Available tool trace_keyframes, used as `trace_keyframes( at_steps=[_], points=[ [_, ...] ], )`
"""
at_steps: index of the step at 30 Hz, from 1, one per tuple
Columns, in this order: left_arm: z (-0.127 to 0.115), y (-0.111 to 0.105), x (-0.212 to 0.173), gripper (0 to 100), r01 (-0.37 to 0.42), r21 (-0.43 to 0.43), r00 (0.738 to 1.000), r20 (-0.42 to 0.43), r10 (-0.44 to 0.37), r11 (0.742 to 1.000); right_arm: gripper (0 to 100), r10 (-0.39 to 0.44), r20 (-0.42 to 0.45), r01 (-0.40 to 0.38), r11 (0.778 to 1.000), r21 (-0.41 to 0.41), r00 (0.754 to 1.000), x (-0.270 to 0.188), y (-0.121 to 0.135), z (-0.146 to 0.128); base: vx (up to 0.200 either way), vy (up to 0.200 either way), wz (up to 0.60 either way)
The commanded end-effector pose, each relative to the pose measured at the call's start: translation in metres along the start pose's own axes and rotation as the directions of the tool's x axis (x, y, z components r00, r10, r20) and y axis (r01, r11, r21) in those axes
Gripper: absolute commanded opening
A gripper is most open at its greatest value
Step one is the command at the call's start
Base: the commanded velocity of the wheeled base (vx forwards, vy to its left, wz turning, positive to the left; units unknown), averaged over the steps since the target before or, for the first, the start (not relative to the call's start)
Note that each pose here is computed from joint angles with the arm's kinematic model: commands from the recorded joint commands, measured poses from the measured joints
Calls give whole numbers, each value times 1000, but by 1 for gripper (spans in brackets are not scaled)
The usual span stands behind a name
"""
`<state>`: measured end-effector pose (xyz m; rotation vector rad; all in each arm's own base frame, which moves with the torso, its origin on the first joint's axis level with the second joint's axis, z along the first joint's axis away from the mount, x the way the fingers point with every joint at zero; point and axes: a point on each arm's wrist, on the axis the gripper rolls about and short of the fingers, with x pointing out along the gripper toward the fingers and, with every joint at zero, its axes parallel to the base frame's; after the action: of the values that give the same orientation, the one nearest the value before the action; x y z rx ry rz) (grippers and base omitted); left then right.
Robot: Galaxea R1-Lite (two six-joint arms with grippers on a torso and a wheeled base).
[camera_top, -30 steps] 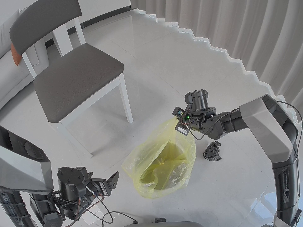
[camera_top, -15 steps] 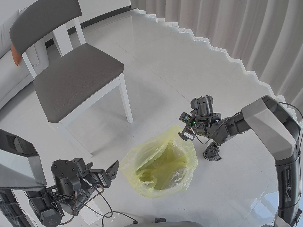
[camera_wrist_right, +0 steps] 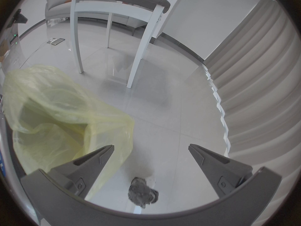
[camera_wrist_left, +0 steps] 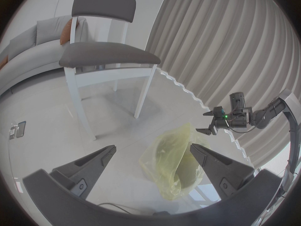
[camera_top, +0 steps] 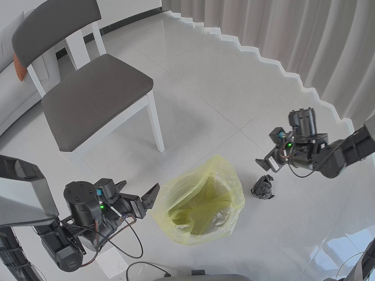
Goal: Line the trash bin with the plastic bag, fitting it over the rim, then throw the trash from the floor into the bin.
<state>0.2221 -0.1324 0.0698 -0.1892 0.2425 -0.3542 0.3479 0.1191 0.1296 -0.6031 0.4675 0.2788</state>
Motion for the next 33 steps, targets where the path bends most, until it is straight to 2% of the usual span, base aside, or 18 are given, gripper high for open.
trace_keyframes(
  at_steps=[1,3,10,12,21,27,28,33],
  points=[
    [-16,-11,34,100,71,113,997,-20,-70,991,100,-89,5,87,984,158,996,-63,-37,-13,0,0,0],
    [-32,-18,48,100,117,171,992,-64,-107,978,100,-94,-34,99,976,193,995,-77,-41,-26,0,0,0],
    [-56,-35,56,100,181,209,979,-126,-157,961,100,-90,-72,102,975,197,993,-94,-38,-43,0,0,0],
    [-69,-38,59,100,199,244,974,-159,-163,949,100,-83,-82,98,976,195,993,-96,-36,-47,0,0,0],
    [-94,-33,90,100,185,390,977,-171,-127,902,100,-76,-81,91,978,188,994,-102,-33,-49,0,0,0],
    [-100,-16,110,100,117,415,988,-143,-62,902,100,-68,-87,83,979,184,994,-99,-32,-50,0,0,0],
    [-100,-13,112,0,110,415,989,-140,-55,903,100,-68,-87,83,979,184,994,-99,-32,-50,0,0,0],
    [-94,-3,114,0,76,401,992,-121,-30,913,100,-51,-76,65,981,184,996,-99,-31,-50,0,0,0]
  ],
)
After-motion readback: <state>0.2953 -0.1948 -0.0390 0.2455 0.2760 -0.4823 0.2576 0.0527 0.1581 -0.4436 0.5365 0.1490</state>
